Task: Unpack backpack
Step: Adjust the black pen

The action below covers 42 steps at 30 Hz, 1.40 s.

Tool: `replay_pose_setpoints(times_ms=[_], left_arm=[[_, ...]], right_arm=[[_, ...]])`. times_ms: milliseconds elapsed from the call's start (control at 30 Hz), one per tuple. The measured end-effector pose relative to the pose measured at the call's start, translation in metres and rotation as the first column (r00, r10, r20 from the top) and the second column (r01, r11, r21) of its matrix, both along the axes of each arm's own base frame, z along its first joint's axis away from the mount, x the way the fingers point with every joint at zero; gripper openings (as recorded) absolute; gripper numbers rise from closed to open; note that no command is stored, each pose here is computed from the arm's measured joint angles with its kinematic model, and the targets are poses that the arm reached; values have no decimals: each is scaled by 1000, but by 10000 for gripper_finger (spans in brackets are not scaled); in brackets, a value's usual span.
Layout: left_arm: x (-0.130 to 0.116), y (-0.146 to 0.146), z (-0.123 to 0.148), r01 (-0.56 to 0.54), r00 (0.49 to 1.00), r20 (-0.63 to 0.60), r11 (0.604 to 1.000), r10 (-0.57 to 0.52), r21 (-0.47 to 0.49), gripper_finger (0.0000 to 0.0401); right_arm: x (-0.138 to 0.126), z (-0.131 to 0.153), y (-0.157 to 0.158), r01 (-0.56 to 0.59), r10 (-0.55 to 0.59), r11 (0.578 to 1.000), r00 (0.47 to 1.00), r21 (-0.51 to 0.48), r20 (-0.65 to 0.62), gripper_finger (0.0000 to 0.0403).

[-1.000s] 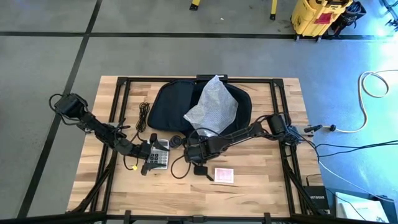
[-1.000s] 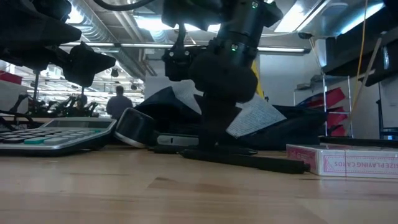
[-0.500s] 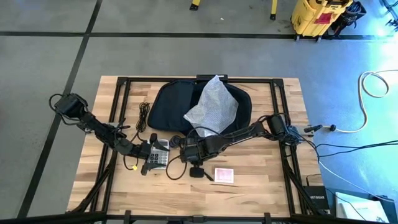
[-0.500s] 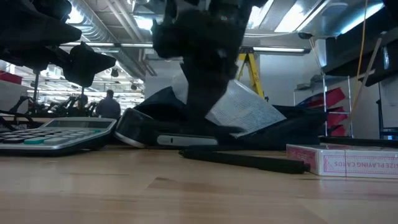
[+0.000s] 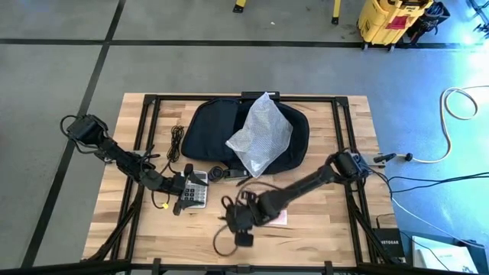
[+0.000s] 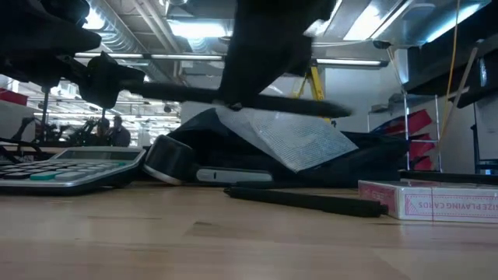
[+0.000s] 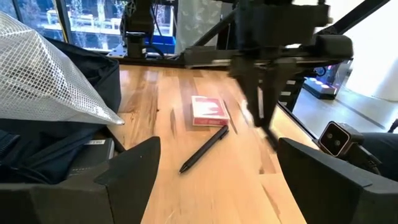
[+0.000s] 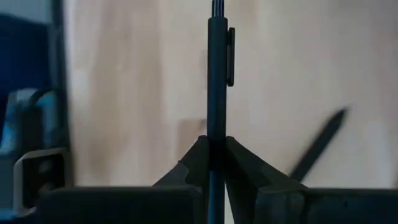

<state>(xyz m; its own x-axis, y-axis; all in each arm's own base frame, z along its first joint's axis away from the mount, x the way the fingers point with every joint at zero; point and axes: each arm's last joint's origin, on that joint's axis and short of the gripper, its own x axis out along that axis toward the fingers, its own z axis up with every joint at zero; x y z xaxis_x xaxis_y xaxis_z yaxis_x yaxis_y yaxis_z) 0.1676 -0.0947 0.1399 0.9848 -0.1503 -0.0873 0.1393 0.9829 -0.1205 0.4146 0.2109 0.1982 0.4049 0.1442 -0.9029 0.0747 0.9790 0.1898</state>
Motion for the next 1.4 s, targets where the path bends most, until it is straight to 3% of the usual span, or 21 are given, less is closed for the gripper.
replay_pose_setpoints(times_ms=[300, 667, 1400], left_arm=[[0, -1, 2, 17, 1000, 17, 999, -17, -30, 310], [0, -1, 2, 19, 1000, 13, 999, -19, -28, 310], [0, -1, 2, 19, 1000, 12, 999, -18, -29, 310]], right_arm=[[-13, -9, 15, 38, -39, 999, 999, -28, -17, 17], [-9, -54, 20, -3, -7, 994, 996, -110, -91, 17], [-12, -54, 24, -113, 100, 983, 990, -143, -99, 17]])
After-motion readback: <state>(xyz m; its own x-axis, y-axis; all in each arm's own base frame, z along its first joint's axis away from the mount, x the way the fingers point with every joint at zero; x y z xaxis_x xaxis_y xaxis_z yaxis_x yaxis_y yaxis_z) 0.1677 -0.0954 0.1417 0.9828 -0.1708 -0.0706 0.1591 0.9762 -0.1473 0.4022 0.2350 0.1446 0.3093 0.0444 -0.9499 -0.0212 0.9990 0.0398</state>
